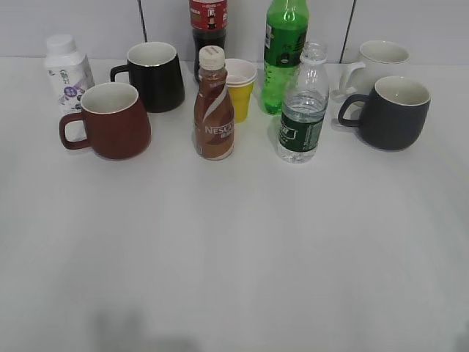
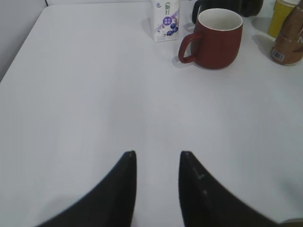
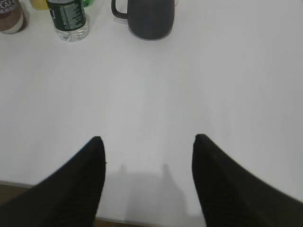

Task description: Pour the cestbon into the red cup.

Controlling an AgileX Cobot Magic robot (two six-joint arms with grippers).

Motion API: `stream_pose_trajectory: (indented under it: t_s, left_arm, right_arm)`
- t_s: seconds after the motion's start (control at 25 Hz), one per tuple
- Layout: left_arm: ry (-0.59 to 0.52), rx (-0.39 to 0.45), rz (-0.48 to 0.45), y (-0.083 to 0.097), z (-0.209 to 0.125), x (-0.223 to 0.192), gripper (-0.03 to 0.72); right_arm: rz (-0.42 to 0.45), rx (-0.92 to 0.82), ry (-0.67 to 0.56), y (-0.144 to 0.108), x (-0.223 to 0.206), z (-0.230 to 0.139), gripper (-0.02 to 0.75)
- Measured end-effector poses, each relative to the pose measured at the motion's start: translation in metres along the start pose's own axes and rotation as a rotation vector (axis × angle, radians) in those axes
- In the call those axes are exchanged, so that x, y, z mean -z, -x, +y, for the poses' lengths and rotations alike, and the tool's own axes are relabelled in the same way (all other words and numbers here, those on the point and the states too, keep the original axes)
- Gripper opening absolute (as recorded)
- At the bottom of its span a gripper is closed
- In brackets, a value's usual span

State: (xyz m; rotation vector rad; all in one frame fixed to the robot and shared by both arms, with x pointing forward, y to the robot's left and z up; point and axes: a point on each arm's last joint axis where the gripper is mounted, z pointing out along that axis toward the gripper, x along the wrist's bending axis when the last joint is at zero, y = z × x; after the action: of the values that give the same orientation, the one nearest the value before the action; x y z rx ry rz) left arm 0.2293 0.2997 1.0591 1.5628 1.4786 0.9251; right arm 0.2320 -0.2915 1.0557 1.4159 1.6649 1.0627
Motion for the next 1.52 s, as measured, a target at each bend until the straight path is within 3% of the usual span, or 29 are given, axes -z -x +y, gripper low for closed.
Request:
stream_pose_trajectory:
  t_s: [0.16, 0.28, 0.44, 0.52, 0.6, 1.04, 1.32, 1.52]
  left_arm:
    - [0.028, -0.002, -0.004, 0.000, 0.003, 0.002, 0.237]
    - [0.054, -0.010, -0.021, 0.000, 0.010, 0.002, 0.237]
    - [0.249, -0.012, -0.033, 0.000, 0.036, -0.004, 0.237]
    - [0.348, -0.009, -0.032, 0.000, 0.052, -0.008, 0.237]
    - [0.379, -0.011, -0.028, 0.000, 0.064, -0.018, 0.237]
    - [0.245, 0.004, -0.021, 0.001, 0.104, -0.147, 0.237]
    - [0.111, 0.050, -0.026, 0.005, 0.088, -0.213, 0.238]
    - [0.048, 0.065, -0.084, 0.023, 0.052, -0.231, 0.241]
  right_arm:
    - [0.000, 0.000, 0.015, 0.000, 0.001, 0.002, 0.441]
    - [-0.006, -0.003, 0.105, 0.001, 0.000, 0.016, 0.441]
    - [-0.022, -0.016, 0.292, 0.004, -0.009, 0.046, 0.441]
    - [-0.030, -0.023, 0.329, 0.006, -0.018, 0.059, 0.441]
    - [-0.036, -0.029, 0.330, 0.008, -0.032, 0.069, 0.441]
    - [0.035, -0.055, 0.249, 0.006, -0.103, 0.092, 0.441]
    - [0.023, -0.055, 0.156, 0.005, -0.158, 0.091, 0.441]
    - [0.025, -0.050, 0.183, 0.003, -0.175, 0.093, 0.441]
